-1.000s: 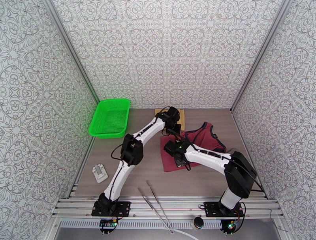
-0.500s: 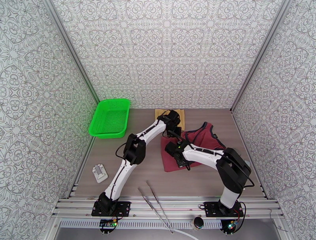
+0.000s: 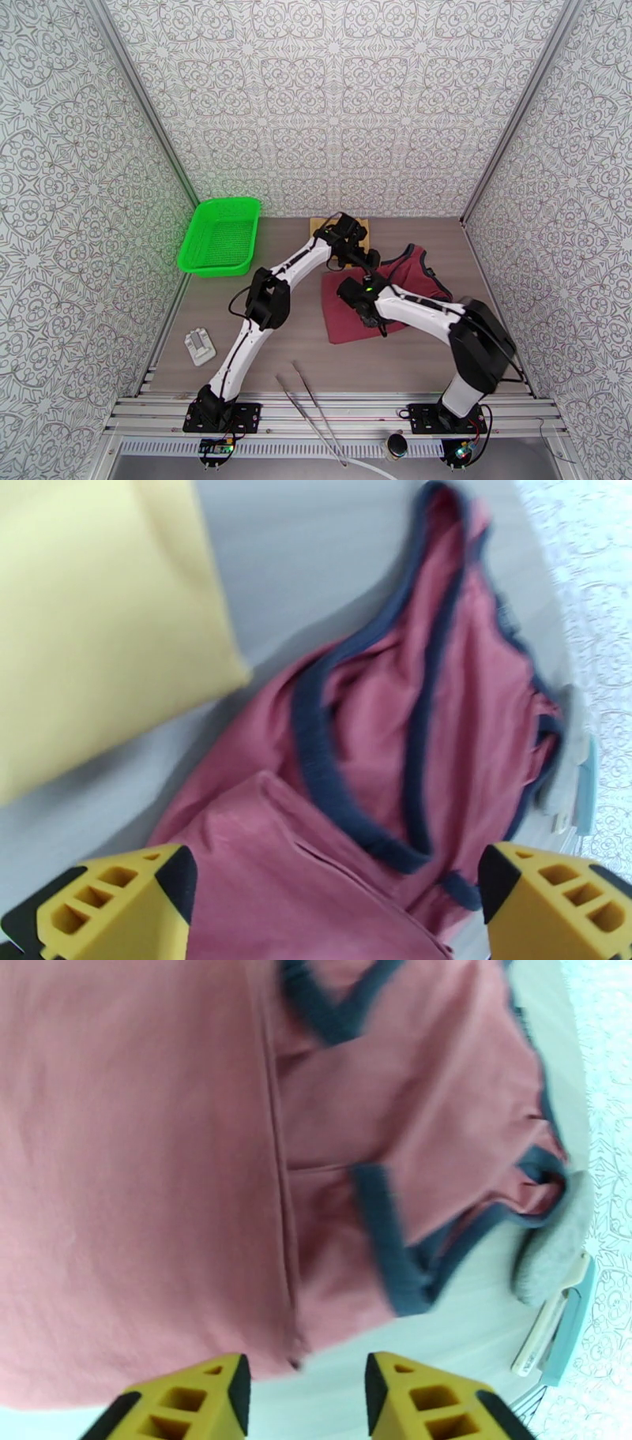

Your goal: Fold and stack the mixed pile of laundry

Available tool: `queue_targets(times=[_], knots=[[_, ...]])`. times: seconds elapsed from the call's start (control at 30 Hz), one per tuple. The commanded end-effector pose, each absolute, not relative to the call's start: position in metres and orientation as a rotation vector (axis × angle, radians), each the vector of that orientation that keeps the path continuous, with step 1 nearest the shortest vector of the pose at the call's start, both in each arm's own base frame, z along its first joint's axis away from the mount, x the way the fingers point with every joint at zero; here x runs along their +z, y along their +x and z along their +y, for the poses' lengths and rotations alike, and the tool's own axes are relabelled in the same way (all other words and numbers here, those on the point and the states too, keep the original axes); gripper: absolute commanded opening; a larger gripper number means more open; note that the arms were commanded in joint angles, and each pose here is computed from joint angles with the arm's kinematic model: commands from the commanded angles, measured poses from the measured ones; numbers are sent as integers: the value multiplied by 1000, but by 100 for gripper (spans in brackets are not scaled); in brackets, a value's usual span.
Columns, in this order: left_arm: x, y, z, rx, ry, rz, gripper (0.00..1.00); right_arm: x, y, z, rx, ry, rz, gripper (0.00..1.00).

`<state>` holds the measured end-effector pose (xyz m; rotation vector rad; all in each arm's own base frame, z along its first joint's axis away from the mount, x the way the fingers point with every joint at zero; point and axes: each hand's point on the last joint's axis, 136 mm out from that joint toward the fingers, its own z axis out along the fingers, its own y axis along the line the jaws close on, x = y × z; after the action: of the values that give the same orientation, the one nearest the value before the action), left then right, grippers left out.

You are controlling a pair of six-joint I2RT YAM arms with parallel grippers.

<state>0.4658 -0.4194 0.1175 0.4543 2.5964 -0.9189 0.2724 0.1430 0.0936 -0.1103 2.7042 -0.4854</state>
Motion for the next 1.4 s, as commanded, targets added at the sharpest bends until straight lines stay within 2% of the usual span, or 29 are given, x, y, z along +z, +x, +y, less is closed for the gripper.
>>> queue_targets(times=[0.0,0.13,0.2,0.33,0.4,0.43,0.47,0.53,0.57,0.63,0.67,0.7,0.77,1.0,1.37], knots=[[222,476,-404,-899,481,2364,99,107,266,115,-528,-48,2684,45],[248,464,-375,-810,475,2336,100,115,260,111,-400,5,2694,41],[245,456,-355,-756,442,2358,100,113,256,122,-233,17,2720,41],[201,437,-316,-650,356,2499,99,115,254,156,120,2,2729,40],[178,427,-308,-660,328,2541,98,117,256,171,229,-42,2729,33],[167,422,-308,-679,314,2559,95,116,257,178,261,-65,2735,26],[154,419,-307,-682,292,2578,91,113,259,184,280,-82,2745,17],[134,412,-315,-756,281,2617,73,106,263,191,292,-96,2762,0],[123,411,-321,-792,271,2633,63,100,265,194,297,-93,2770,0],[103,410,-331,-857,252,2665,37,92,269,199,313,-87,2776,0],[94,410,-336,-879,244,2680,27,87,270,201,321,-83,2781,0],[85,410,-339,-879,239,2698,21,83,271,203,325,-77,2785,0],[68,411,-342,-851,232,2733,1,73,272,204,315,-68,2803,0],[34,418,-317,-645,184,2814,0,35,273,195,227,-19,2883,0],[-3,440,-310,-603,291,2827,2,-3,265,179,186,119,2975,0]])
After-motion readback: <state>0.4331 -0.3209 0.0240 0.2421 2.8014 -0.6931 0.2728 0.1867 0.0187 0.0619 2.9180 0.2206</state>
